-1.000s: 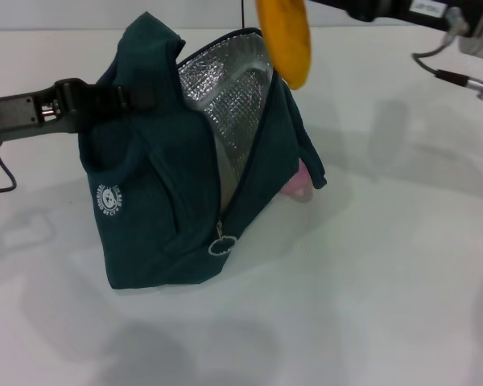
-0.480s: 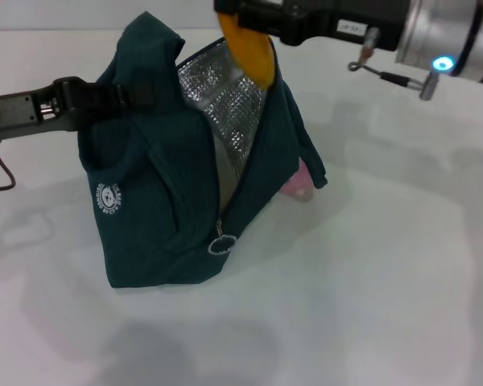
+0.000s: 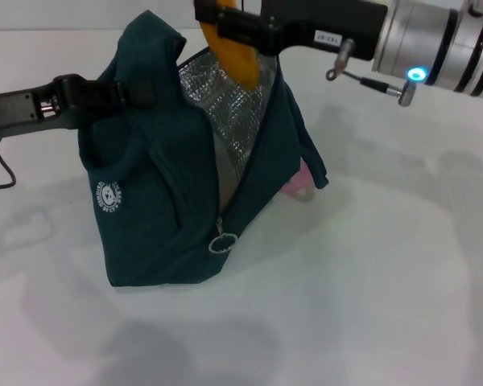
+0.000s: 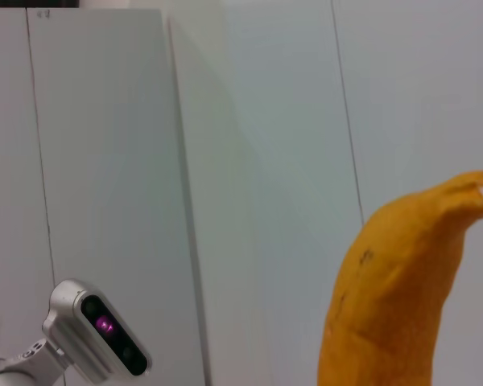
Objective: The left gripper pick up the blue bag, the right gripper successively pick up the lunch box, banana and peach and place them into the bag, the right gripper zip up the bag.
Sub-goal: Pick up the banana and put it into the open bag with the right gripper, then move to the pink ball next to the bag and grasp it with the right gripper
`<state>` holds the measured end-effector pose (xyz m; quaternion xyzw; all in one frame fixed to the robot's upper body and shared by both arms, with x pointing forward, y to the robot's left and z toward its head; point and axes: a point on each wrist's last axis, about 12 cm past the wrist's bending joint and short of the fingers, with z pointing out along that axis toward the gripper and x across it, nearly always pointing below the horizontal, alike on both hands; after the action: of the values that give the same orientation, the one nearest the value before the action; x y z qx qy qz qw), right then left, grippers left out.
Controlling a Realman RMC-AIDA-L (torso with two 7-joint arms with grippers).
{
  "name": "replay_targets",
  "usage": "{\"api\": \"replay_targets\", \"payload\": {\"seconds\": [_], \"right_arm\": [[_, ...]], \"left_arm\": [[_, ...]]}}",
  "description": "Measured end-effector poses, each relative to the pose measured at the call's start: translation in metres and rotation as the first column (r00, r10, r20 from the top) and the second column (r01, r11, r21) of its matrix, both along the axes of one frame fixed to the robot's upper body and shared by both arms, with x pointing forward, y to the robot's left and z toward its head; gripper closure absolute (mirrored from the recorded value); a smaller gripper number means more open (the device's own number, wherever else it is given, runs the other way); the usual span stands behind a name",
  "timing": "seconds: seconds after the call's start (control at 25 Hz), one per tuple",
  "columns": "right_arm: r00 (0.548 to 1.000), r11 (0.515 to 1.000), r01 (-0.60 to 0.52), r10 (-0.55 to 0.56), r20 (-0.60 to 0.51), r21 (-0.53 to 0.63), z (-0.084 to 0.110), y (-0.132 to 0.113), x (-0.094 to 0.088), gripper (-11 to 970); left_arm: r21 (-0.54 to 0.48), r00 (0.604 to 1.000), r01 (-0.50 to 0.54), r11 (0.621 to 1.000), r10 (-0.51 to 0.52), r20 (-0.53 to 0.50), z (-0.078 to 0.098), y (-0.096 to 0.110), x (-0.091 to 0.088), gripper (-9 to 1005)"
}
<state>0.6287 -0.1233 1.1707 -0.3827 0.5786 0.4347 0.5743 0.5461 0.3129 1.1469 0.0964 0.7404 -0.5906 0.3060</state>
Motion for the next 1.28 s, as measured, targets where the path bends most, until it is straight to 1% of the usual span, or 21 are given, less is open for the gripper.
{"api": "replay_targets", "payload": {"seconds": [0.28, 0.6, 0.84, 1.12, 1.28], "right_arm": [[1.0, 0.997, 0.012, -0.014, -0.024, -0.073, -0.016, 0.001, -0.003, 456], [1.0, 0.997, 0.016, -0.017, -0.017, -0.081, -0.02, -0.002, -0.006, 438], [1.0, 0.997, 0.013, -0.015, -0.018, -0.08, -0.019, -0.003, -0.006, 246], [1.0, 0.997, 0.014, -0.014, 0.003, -0.072, -0.016, -0.007, -0.008, 136], [0.998, 0.998, 0.039, -0.036, 0.056, -0.046, -0.01, -0.021, -0.017, 73]], "left_arm": [[-0.002, 1.0, -0.003, 1.0, 0.003, 0.004, 0.0, 0.0, 0.0, 953], [-0.002, 1.0, -0.006, 1.0, 0.006, 0.004, 0.0, 0.001, 0.0, 953], [0.0, 1.0, -0.011, 1.0, 0.011, 0.004, 0.0, 0.001, 0.001, 954], [0.001, 1.0, -0.021, 1.0, 0.021, 0.003, 0.0, 0.002, 0.001, 954], [-0.006, 0.999, -0.034, 0.999, 0.034, 0.002, -0.002, 0.005, -0.001, 954]]}}
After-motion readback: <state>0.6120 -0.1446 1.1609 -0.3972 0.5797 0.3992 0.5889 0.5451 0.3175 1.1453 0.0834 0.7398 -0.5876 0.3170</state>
